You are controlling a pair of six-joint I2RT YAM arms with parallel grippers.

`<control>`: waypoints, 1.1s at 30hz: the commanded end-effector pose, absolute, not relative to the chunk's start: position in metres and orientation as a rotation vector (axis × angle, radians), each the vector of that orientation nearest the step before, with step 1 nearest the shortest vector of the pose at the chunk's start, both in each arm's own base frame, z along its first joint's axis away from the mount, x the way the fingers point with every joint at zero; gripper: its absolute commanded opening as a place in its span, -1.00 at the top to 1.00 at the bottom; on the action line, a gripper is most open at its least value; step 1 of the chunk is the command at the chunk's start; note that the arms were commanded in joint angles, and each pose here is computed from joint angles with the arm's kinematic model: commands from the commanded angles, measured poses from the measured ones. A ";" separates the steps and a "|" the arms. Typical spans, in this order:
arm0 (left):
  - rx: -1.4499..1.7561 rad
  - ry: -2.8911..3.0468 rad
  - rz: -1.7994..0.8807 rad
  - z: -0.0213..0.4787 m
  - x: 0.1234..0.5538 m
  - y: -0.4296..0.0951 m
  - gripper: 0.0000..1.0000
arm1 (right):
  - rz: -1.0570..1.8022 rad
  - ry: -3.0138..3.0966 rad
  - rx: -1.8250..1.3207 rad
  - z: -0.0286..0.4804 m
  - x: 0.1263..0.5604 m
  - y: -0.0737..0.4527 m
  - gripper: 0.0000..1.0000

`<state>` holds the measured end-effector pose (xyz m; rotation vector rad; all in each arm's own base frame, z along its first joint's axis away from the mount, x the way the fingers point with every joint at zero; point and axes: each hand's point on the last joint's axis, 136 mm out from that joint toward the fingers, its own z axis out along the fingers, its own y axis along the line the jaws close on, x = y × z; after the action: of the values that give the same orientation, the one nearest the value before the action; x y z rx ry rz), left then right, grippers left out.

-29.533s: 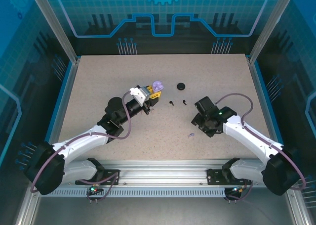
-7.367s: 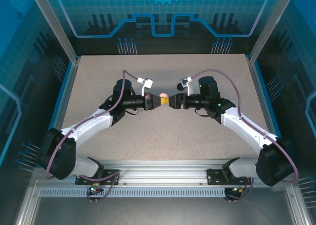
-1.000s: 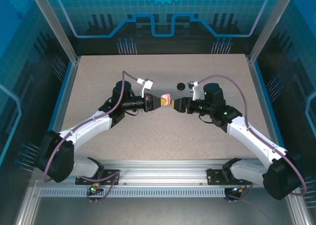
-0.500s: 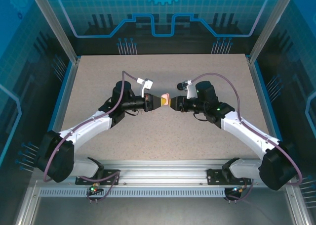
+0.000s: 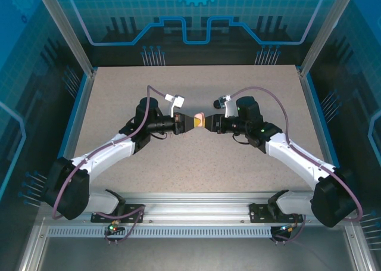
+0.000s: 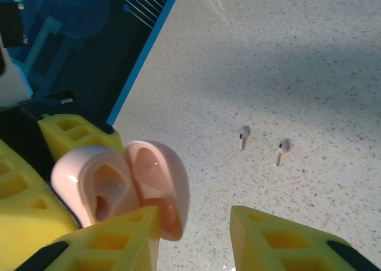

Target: Insert the wireless bluetooth earbuds into the charging case

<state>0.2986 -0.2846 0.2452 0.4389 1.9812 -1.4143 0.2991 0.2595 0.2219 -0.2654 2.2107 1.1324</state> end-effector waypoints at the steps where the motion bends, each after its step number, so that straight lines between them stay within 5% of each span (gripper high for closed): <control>1: 0.470 1.920 -1.431 0.261 0.293 -0.285 1.00 | 1.201 2.143 -0.305 0.241 0.299 0.265 0.26; 23: 0.471 1.904 -1.451 0.266 0.290 -0.285 1.00 | 1.226 2.173 -0.280 0.226 0.312 0.267 0.43; 33: 0.456 1.908 -1.456 0.261 0.292 -0.285 1.00 | 1.269 2.144 -0.347 0.237 0.308 0.272 0.85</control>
<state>0.2988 -0.2834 0.2471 0.4166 1.9699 -1.4249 0.3019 0.2703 0.2211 -0.3155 2.1927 1.2586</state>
